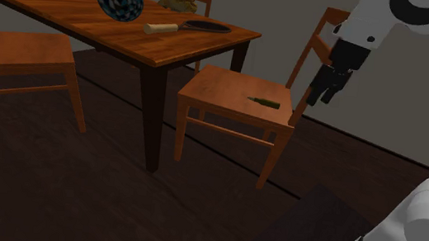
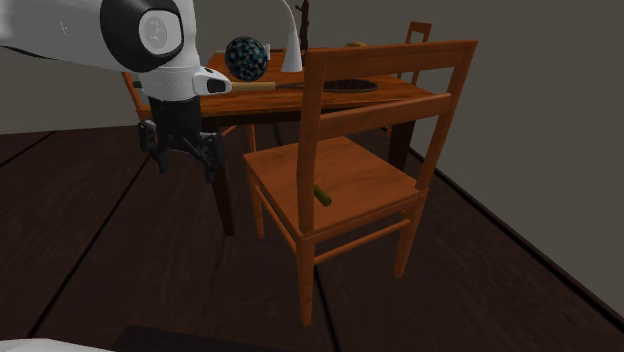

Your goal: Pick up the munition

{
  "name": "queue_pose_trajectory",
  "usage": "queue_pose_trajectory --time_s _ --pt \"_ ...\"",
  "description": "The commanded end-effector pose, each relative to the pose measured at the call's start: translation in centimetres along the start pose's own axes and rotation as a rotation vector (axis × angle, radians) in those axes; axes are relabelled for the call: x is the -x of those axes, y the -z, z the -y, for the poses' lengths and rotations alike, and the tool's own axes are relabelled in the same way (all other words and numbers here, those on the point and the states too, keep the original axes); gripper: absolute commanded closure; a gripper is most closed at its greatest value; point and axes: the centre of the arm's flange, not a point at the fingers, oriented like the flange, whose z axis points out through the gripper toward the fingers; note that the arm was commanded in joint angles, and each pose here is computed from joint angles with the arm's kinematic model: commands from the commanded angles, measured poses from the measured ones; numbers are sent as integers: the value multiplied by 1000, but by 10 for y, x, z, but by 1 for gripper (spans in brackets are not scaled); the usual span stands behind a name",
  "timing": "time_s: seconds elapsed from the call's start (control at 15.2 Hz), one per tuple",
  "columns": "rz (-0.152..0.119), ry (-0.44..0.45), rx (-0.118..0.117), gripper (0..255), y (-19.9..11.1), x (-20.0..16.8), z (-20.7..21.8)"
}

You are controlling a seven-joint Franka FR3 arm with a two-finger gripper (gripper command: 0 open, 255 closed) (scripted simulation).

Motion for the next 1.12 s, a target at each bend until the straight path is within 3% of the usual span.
queue_pose_trajectory --time_s 0.0,1.06 --pt "0 0 0 0 0 0 0" --pt "92 300 97 0 -80 -154 -118"
